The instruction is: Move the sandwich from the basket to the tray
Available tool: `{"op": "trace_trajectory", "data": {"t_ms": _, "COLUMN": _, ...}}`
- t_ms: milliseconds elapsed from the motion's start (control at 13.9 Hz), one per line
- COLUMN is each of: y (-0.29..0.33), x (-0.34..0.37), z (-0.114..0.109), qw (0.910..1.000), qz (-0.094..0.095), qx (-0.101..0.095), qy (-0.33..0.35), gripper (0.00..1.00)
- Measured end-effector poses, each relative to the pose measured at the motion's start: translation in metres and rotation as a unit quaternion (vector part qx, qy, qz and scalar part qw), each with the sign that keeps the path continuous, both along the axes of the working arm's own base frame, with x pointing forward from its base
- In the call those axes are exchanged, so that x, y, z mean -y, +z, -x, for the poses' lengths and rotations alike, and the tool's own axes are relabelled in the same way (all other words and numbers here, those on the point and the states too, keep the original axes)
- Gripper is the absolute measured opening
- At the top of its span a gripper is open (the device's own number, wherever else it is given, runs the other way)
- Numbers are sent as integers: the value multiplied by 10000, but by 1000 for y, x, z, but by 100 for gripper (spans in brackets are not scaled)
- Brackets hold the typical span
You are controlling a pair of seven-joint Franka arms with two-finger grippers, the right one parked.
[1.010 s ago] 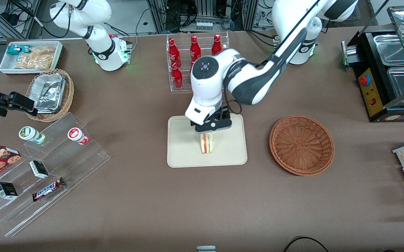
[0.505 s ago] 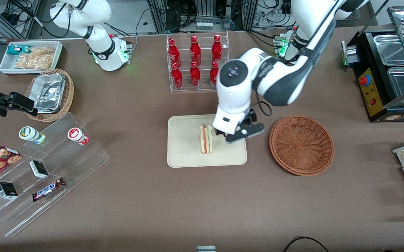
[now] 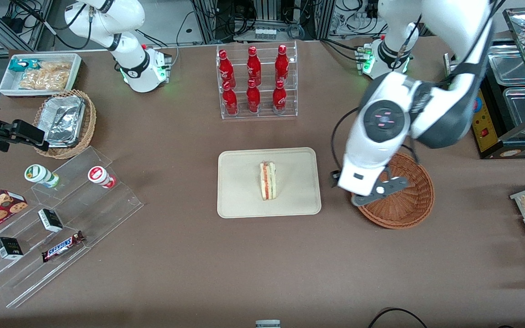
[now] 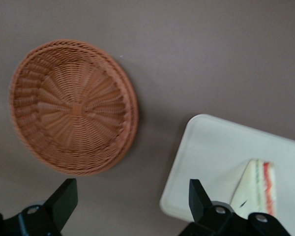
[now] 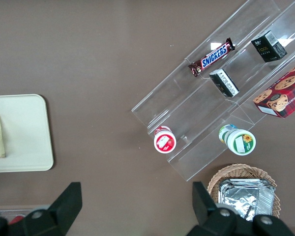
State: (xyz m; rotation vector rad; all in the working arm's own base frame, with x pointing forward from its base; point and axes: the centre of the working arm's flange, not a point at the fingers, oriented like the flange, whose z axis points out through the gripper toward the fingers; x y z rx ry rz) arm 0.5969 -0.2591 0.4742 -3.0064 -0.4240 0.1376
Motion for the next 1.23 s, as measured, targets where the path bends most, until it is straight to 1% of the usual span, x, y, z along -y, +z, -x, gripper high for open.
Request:
{"op": "trace_trajectory", "data": {"t_ms": 72, "y": 10, "x": -21, "z": 3, "qw": 9997, "qz": 70, "qx": -114, "qy": -199, "gripper": 100}}
{"op": "trace_trajectory", "data": {"t_ms": 144, "y": 20, "x": -42, "z": 8, "qw": 9989, "qz": 119, "qx": -178, "qy": -416, "gripper": 100}}
{"op": "trace_trajectory", "data": {"t_ms": 216, "y": 29, "x": -61, "z": 16, "qw": 9976, "qz": 147, "qx": -198, "qy": -652, "gripper": 100}}
{"op": "trace_trajectory", "data": {"t_ms": 433, "y": 61, "x": -106, "z": 43, "qw": 9922, "qz": 96, "qx": -279, "qy": -1210, "gripper": 100}}
{"op": "trace_trajectory", "data": {"t_ms": 505, "y": 74, "x": -118, "z": 50, "qw": 9906, "qz": 97, "qx": -259, "qy": -1337, "gripper": 100}}
{"op": "trace_trajectory", "data": {"t_ms": 649, "y": 97, "x": -142, "z": 59, "qw": 9870, "qz": 175, "qx": -179, "qy": -1586, "gripper": 100}}
{"op": "trace_trajectory", "data": {"t_ms": 794, "y": 109, "x": -171, "z": 63, "qw": 9829, "qz": 271, "qx": -199, "qy": -1812, "gripper": 100}}
{"op": "trace_trajectory", "data": {"t_ms": 866, "y": 115, "x": -187, "z": 64, "qw": 9817, "qz": 303, "qx": -172, "qy": -1873, "gripper": 100}}
{"op": "trace_trajectory", "data": {"t_ms": 1010, "y": 128, "x": -213, "z": 67, "qw": 9826, "qz": 383, "qx": -52, "qy": -1819, "gripper": 100}}
{"op": "trace_trajectory", "data": {"t_ms": 1155, "y": 143, "x": -227, "z": 71, "qw": 9833, "qz": 611, "qx": 123, "qy": -1707, "gripper": 100}}
{"op": "trace_trajectory", "data": {"t_ms": 1227, "y": 150, "x": -231, "z": 72, "qw": 9831, "qz": 671, "qx": 199, "qy": -1692, "gripper": 100}}
